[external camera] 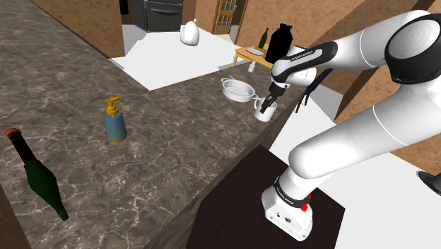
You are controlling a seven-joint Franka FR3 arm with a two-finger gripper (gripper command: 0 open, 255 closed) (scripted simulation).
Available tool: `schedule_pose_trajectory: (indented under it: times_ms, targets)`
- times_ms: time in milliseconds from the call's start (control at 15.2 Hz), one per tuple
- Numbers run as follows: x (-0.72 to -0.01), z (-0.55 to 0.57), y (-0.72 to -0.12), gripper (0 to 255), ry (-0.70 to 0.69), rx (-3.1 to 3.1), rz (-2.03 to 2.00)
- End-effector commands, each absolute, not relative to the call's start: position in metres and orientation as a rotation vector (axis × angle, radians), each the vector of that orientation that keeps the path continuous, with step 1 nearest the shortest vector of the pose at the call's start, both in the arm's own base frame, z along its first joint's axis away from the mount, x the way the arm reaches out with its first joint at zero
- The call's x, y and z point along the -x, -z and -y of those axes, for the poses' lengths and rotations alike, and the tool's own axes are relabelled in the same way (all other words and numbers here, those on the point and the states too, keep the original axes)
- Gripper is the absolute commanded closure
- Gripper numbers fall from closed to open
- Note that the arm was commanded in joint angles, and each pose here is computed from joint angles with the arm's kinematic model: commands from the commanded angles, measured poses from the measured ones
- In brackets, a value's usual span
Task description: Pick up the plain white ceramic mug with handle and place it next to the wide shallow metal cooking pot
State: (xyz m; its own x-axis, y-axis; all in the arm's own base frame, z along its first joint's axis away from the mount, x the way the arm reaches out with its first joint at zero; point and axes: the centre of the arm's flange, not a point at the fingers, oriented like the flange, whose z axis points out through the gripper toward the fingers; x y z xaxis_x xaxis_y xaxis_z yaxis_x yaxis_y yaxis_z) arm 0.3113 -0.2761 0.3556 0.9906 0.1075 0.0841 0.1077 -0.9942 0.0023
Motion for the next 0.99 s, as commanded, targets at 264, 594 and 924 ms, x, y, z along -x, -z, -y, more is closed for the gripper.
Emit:
schedule_pose_trajectory:
  times_ms: [264,594,924]
  targets:
    - [-0.309,0.276,-0.382,0,0.132,3.132,0.169]
    - [-0.307,0.277,-0.405,0,0.132,3.132,0.169]
    - [-0.307,0.277,-0.405,0,0.132,3.132,0.169]
